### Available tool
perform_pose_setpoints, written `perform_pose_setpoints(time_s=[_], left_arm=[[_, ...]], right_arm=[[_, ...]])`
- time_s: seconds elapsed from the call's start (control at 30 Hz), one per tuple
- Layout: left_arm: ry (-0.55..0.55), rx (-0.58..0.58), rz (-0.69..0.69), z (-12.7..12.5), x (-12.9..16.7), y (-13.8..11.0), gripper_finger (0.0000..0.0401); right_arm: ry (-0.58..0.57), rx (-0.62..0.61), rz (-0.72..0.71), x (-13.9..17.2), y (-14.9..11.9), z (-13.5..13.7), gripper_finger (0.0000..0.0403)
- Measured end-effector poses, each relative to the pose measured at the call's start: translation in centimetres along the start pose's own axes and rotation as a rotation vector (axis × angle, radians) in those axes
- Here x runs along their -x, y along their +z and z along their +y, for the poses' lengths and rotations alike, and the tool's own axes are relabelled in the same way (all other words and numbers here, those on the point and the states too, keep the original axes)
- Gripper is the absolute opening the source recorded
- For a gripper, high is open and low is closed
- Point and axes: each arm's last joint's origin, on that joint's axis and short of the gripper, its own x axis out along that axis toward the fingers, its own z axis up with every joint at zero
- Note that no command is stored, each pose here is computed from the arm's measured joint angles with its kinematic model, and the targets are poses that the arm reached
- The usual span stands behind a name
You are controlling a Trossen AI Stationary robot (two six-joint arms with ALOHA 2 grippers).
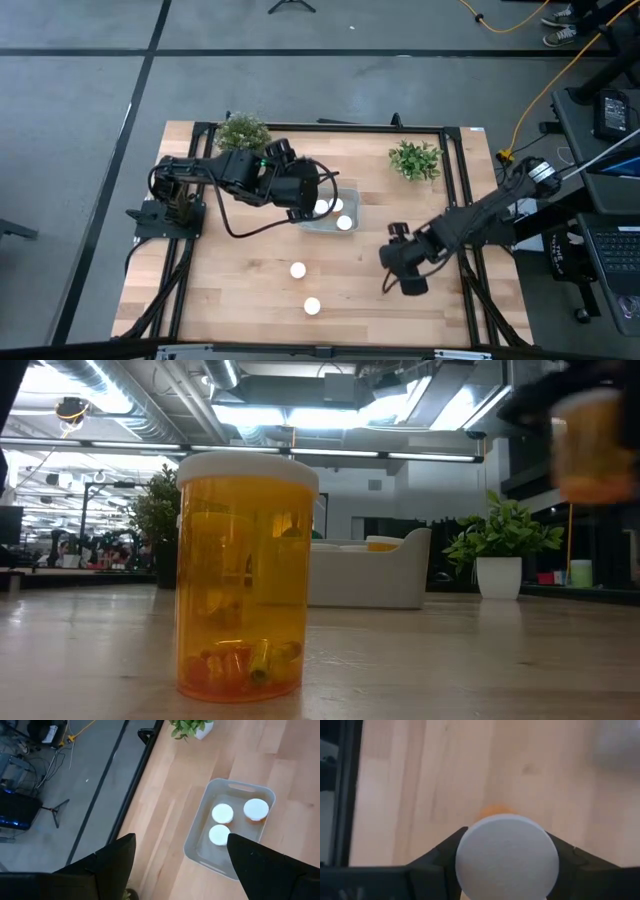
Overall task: Pick and place pill bottles into a basket
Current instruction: Put the middle right orange pill bottle into the gray bin
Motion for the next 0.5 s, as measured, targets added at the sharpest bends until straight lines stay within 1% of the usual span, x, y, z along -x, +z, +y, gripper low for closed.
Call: perform_pose_setpoints(time_s=[0.13,0.27,0.43,0.5], left_arm=[[0.000,-0.012,-0.010,-0.4,0.3,-0.1,0.0308],[0.010,-0.025,-0.025,-0.8,0.7,-0.2,0.0308],[0.007,-0.033,-0.035,-1.1,1.0,-0.3,0.0308],[0.009,-0.036,-0.038,-1.2,1.1,-0.4,0.0308]], right_arm=[[-0.049,0.033,-0.054,1.9,2.0,-2.2,0.0210],[-0.083,0.060,-0.108,3.3,3.5,-4.6,0.0194],[-0.137,0.067,-0.142,4.2,4.5,-8.0,0.0188],[-0.159,0.064,-0.149,4.3,4.6,-9.3,0.0197]])
